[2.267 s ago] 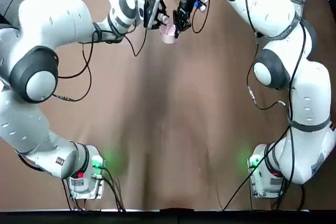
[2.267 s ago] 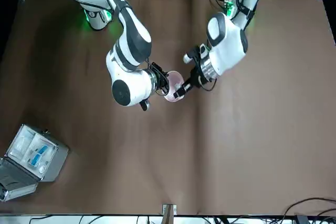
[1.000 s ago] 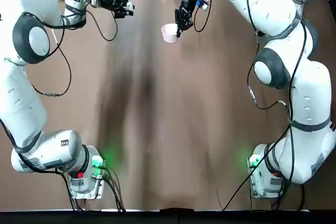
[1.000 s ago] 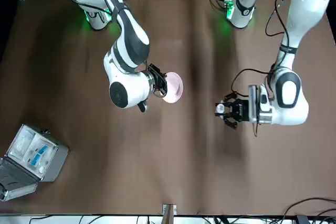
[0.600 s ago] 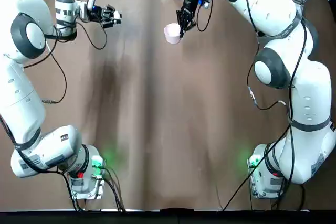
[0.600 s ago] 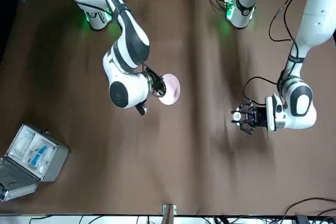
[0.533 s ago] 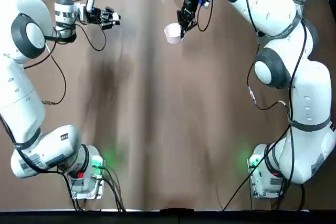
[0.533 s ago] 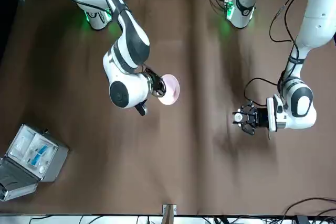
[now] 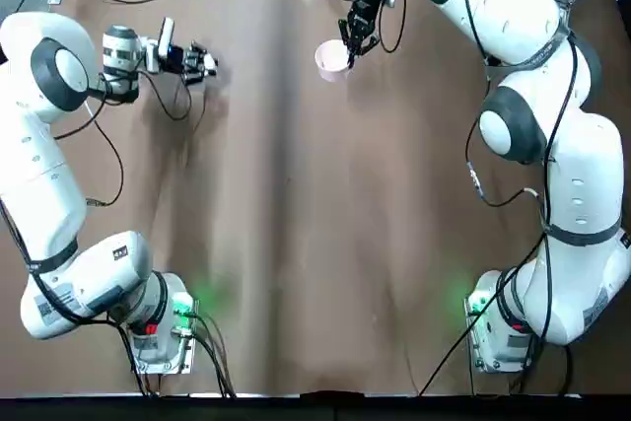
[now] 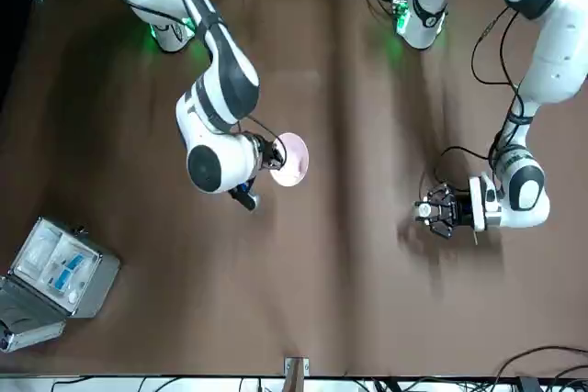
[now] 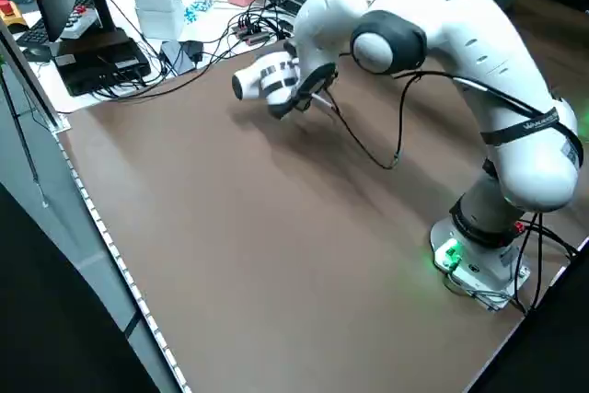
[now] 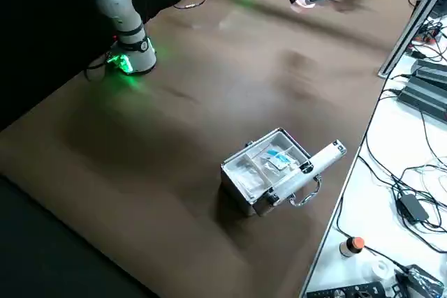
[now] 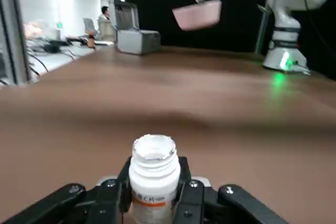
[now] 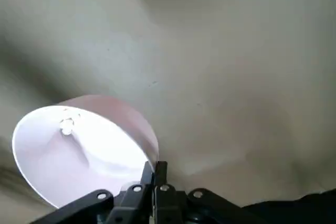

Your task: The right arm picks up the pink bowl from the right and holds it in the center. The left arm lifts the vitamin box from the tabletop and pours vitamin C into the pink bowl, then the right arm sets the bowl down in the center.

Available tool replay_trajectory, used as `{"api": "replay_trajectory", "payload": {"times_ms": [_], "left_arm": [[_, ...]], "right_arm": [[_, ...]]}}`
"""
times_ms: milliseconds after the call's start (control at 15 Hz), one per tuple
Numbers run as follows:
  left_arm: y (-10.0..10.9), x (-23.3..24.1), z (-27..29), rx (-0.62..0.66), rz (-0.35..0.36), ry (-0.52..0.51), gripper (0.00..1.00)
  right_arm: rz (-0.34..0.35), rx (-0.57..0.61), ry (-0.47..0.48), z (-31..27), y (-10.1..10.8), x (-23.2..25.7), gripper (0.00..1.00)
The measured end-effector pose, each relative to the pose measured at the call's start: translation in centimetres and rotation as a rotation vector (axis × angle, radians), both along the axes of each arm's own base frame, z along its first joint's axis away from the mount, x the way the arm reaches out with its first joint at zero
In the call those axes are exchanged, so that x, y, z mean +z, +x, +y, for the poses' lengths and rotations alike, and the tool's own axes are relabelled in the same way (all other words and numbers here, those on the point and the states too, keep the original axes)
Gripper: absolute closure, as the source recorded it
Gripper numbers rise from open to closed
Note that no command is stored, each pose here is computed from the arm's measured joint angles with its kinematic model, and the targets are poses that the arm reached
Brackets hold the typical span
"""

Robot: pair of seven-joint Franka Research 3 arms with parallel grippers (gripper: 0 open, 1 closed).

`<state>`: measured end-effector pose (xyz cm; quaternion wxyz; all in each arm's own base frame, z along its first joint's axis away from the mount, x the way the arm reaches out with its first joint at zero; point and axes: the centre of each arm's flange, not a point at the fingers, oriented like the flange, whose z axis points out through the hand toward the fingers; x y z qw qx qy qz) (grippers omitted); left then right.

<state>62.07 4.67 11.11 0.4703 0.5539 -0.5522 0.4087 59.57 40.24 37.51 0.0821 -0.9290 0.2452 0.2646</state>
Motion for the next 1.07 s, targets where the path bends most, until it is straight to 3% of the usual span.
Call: {"api": "replay_trajectory", "payload": {"times_ms": [467, 600, 733, 1067], "left_arm": [[-1.4, -3.4, 2.6, 0.006, -0.001, 0.003, 0.65], [-1.6, -3.8, 3.5, 0.003, -0.049, 0.011, 0.65], [-1.9, -4.3, 3.8, 0.004, -0.052, 0.013, 0.65], [-2.1, -5.0, 4.1, 0.007, -0.047, 0.013, 0.65]], "right_arm": [[-0.047, 0.117, 0.037, -1.5, 0.8, -0.6, 0.97], [-0.114, 0.151, 0.043, -1.1, 1.2, -1.8, 0.97], [-0.191, 0.171, 0.073, -0.6, 1.8, -3.5, 0.97], [-0.23, 0.292, 0.102, 0.0, 2.0, -10.2, 0.97]]}}
